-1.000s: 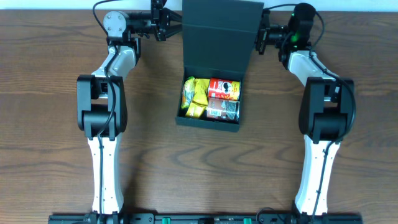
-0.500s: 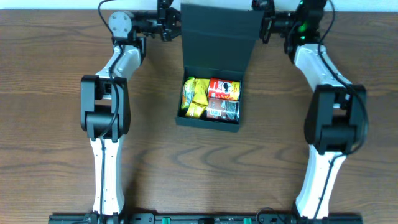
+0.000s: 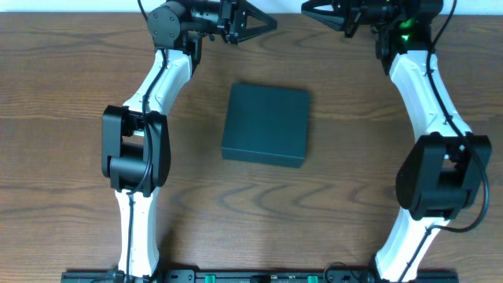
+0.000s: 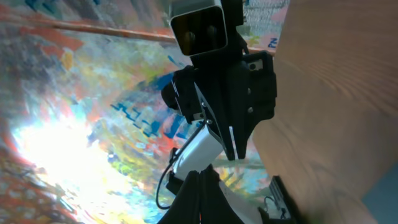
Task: Pack container
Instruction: 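Raise both grippers off the closed lid and move them outward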
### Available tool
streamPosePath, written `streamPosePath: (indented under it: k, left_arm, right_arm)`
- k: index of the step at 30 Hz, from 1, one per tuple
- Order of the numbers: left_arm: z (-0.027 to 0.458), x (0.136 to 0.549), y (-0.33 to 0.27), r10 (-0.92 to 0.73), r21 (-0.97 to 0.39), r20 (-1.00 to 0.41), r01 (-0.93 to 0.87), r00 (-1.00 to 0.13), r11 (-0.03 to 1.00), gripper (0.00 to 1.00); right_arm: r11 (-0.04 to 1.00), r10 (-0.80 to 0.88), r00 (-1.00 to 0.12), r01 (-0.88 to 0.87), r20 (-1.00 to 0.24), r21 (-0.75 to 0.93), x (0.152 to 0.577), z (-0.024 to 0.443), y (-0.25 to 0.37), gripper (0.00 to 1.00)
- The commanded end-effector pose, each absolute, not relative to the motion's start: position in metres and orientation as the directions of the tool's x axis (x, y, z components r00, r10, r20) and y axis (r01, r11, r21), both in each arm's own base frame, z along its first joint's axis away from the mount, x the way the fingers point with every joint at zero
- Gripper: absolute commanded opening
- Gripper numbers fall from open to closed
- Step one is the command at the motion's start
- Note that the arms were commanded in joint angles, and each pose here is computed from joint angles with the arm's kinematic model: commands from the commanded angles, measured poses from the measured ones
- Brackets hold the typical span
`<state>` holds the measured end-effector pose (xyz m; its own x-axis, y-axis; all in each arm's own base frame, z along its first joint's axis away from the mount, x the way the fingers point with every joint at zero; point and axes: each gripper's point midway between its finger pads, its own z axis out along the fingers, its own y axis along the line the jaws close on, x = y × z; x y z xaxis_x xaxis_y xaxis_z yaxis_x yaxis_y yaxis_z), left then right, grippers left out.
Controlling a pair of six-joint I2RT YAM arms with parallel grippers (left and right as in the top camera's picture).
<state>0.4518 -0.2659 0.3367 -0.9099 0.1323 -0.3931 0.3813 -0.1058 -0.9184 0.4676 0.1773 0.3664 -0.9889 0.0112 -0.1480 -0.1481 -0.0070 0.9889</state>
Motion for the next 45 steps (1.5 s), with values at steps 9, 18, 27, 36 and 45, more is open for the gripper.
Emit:
streamPosePath:
  k: [9,18,27,36,45]
  left_arm:
    - [0.442,0.504,-0.223,-0.229,-0.9,-0.302,0.356,-0.925,-0.251,0.06]
    - [0.45,0.563,-0.225,-0.484,-0.935,-0.351,0.331,-0.802,0.129,0.06]
    - [0.37,0.546,-0.141,-0.444,-0.646,-0.572,0.046,-0.69,0.762,0.06]
    - [0.277,0.455,-0.1,0.142,-0.099,-0.418,0.2,-0.897,0.975,0.12]
    - [0.228,0.426,-0.073,0.101,-0.112,-0.178,0.123,-0.979,0.986,0.18]
  right_arm:
    - [-0.042,0.19,-0.89,-0.428,-0.414,0.903,0.477,0.441,0.158,0.02]
    - [-0.02,0.413,-0.886,-0.241,-0.212,0.97,0.531,0.426,0.147,0.05]
    - [0.578,0.559,-0.726,-0.005,-0.4,0.816,0.536,0.35,0.098,0.23]
    - [0.965,0.255,-0.807,0.246,-0.533,0.089,0.445,0.294,0.014,0.61]
    - [0.935,0.331,-0.917,0.351,-0.221,-0.056,0.382,0.208,-0.01,0.6]
